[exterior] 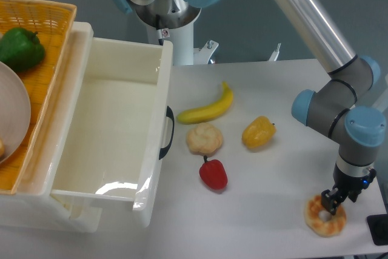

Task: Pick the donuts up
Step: 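Lower the open gripper onto the donut ring and close it, then lift the grasped donut up off the table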

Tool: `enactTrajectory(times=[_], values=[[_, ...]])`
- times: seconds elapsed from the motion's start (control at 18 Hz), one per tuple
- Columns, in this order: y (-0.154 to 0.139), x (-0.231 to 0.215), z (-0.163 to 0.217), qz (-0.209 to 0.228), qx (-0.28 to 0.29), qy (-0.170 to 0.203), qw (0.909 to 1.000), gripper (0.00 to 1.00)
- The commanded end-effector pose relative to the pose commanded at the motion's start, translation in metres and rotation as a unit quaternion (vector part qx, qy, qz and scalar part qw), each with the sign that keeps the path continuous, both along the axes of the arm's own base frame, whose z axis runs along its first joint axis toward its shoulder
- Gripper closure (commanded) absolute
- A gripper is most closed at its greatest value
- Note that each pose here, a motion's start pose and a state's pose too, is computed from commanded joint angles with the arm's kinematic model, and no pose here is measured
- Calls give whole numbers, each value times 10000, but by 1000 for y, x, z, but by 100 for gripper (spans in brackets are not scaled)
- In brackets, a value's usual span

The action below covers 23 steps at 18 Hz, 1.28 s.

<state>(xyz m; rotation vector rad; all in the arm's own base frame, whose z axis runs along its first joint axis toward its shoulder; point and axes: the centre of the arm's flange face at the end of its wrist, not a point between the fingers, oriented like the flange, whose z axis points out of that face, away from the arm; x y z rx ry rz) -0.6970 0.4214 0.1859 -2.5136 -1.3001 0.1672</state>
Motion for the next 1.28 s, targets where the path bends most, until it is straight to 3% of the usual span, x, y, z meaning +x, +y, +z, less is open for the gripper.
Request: enactTrajectory(times=[0.5, 0.78, 1.0, 1.28], values=[[9, 7, -3, -76, -10, -20, 10000, 53], [10, 9, -2, -144, -21, -16, 9999, 86], [7, 15, 7, -362, -75, 33, 9993, 87], [-3, 43, 50, -869, -170, 219, 9958, 92]])
